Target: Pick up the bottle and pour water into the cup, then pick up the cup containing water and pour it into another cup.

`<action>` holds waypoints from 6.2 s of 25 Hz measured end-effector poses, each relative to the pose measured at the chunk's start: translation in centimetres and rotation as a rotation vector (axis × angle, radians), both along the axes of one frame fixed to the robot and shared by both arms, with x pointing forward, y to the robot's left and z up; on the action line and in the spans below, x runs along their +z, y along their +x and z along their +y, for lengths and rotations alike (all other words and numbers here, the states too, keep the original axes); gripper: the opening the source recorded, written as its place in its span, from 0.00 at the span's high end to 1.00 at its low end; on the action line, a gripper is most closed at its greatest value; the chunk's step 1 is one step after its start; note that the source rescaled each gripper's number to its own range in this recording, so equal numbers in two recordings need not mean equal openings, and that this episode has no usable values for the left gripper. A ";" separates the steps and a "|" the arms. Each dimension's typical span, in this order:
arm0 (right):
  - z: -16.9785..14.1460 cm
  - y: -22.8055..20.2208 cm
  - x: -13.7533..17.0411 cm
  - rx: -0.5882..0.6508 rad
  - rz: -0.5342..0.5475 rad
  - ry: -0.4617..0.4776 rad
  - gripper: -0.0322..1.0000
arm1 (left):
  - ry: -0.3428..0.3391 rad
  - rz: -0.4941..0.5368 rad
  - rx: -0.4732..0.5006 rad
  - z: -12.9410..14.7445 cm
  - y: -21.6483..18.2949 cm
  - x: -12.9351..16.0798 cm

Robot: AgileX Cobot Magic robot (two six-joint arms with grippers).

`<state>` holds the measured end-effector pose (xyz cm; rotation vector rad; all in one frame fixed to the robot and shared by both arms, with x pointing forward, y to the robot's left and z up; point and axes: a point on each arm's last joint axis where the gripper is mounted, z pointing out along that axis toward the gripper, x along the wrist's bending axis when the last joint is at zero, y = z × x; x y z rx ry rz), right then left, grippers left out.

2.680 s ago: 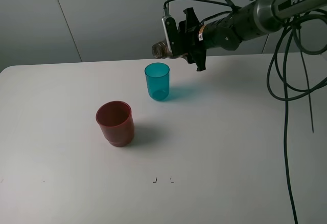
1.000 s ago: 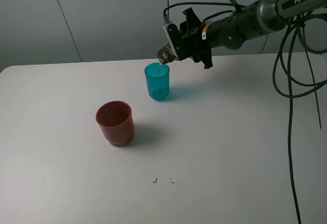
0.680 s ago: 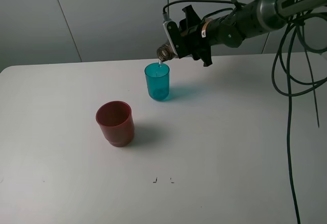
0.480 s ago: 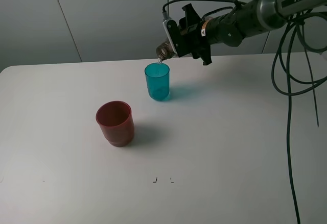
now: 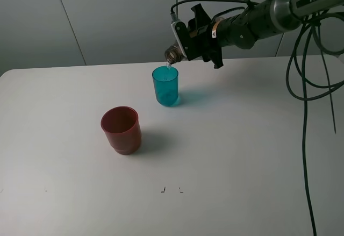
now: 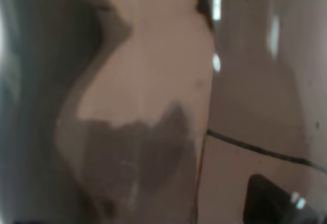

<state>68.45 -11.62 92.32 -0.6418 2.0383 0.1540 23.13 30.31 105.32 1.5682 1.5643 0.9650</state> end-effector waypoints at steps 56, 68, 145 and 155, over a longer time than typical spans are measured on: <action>0.3 0.5 1.0 0.038 -0.062 -0.023 0.94 | 0.000 0.000 0.000 0.0 0.0 0.0; 0.3 0.5 1.0 0.054 -0.074 -0.048 0.94 | 0.000 0.000 0.000 0.0 0.0 0.0; 1.1 0.4 1.3 -0.031 -0.006 0.104 0.94 | -0.006 0.000 0.003 0.0 0.0 0.0; 0.8 0.0 3.1 -0.292 0.161 0.480 0.94 | -0.006 0.000 0.003 0.0 0.0 0.0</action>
